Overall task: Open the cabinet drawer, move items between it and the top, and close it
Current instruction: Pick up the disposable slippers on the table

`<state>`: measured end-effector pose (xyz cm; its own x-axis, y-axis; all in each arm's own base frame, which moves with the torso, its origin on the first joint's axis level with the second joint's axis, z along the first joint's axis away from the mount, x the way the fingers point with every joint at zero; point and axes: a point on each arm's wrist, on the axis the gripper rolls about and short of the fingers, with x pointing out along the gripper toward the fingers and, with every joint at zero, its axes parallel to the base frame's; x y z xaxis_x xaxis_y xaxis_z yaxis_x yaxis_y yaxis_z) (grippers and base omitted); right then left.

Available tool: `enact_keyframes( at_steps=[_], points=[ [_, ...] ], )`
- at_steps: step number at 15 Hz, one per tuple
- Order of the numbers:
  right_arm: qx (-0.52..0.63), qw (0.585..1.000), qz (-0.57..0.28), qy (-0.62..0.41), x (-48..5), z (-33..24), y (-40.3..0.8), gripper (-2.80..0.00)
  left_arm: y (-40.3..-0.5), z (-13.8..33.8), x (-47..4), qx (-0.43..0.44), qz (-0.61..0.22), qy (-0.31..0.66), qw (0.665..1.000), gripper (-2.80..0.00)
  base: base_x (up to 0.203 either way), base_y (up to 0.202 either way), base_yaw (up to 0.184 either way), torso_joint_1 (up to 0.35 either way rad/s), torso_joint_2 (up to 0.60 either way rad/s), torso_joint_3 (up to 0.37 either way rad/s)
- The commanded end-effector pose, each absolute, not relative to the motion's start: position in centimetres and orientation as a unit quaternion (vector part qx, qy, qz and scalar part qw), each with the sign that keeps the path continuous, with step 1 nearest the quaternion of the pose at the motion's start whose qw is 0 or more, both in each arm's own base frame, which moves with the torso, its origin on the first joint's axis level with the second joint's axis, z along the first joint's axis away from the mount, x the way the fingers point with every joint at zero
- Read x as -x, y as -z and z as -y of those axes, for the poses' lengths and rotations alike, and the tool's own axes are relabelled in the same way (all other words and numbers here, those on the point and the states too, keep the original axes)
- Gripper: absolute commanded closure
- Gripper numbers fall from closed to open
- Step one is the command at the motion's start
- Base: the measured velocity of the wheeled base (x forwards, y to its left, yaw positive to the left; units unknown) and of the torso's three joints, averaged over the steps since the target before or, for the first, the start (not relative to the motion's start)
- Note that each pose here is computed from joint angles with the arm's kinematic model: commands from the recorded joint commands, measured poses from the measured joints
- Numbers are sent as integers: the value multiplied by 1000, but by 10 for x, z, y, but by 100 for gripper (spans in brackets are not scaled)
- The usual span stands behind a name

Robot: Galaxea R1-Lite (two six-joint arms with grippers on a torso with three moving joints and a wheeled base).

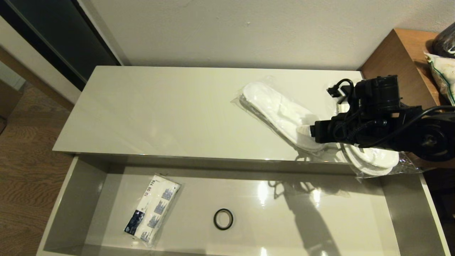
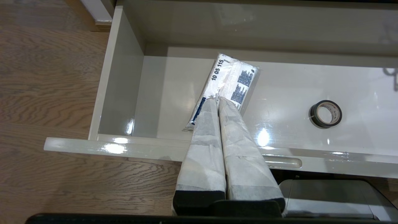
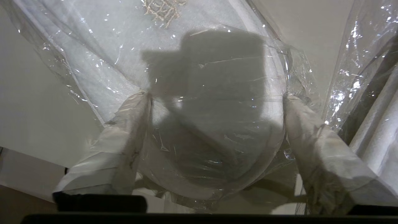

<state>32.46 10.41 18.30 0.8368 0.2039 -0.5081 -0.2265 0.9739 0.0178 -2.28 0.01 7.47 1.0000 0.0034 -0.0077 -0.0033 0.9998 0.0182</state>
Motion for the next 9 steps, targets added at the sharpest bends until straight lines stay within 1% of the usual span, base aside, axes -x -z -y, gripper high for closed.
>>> enact_keyframes(
  at_steps=[1,6,9],
  points=[
    [28,954,-275,-115,-321,-107,-175,0,-75,0,23,-9,-4,-1,1000,0,0,0,0,0,0,0],
    [30,953,-284,-102,-319,-105,-164,0,-75,0,23,-9,-5,-2,1000,0,0,0,0,0,0,0],
    [27,954,-281,-99,-317,-104,-166,0,-75,0,23,-9,-4,-1,1000,0,0,0,0,0,0,0]
  ],
)
